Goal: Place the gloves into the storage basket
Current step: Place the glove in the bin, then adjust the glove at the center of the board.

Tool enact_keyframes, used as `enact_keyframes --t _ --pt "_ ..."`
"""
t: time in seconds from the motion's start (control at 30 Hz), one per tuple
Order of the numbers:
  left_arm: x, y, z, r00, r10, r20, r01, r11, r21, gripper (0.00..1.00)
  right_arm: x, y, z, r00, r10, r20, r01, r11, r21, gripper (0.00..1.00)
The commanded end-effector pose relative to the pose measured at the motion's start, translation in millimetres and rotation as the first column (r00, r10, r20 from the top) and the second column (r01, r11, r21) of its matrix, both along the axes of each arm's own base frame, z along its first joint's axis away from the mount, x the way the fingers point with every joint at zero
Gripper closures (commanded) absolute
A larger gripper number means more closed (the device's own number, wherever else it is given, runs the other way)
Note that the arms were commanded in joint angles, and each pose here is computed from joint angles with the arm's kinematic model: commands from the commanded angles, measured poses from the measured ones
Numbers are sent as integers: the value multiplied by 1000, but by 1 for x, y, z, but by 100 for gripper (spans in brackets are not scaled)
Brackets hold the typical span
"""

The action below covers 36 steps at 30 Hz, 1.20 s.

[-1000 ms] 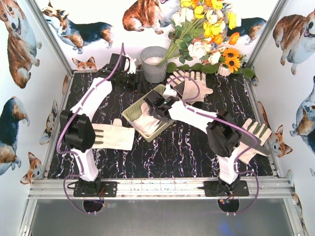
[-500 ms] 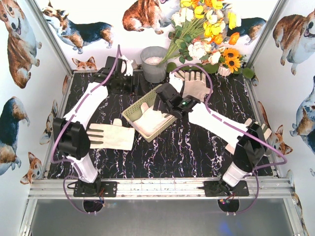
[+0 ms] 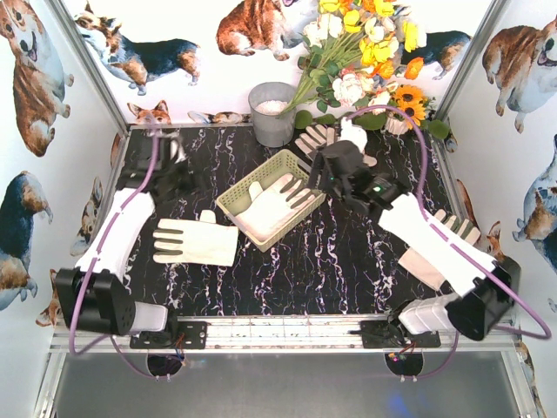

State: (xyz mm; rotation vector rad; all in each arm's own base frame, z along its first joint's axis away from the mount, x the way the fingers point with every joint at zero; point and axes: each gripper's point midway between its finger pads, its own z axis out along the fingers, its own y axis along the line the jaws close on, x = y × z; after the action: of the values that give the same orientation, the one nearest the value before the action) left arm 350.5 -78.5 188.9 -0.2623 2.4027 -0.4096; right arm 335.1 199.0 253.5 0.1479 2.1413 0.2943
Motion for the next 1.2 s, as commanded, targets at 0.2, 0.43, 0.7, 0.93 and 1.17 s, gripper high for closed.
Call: enact_keyframes --t 0.2,0.43,0.7,0.93,1.17 --pt "0 52 -66 880 432 -197 -447 894 -33 44 -24 -36 19 998 26 63 -26 1000 8 34" --pt "11 63 -106 712 629 -313 -661 751 7 54 -20 -37 25 997 40 62 -43 998 38 33" --pt "7 59 -137 645 671 -364 -683 721 120 60 -12 -36 27 999 39 17 -40 997 63 33" --pt "4 54 -155 632 672 -385 -668 725 168 64 -11 -29 14 997 67 -42 -61 989 138 33" --pt "-6 39 -168 646 640 -415 -620 758 204 76 3 -26 9 995 48 -82 -34 985 172 34"
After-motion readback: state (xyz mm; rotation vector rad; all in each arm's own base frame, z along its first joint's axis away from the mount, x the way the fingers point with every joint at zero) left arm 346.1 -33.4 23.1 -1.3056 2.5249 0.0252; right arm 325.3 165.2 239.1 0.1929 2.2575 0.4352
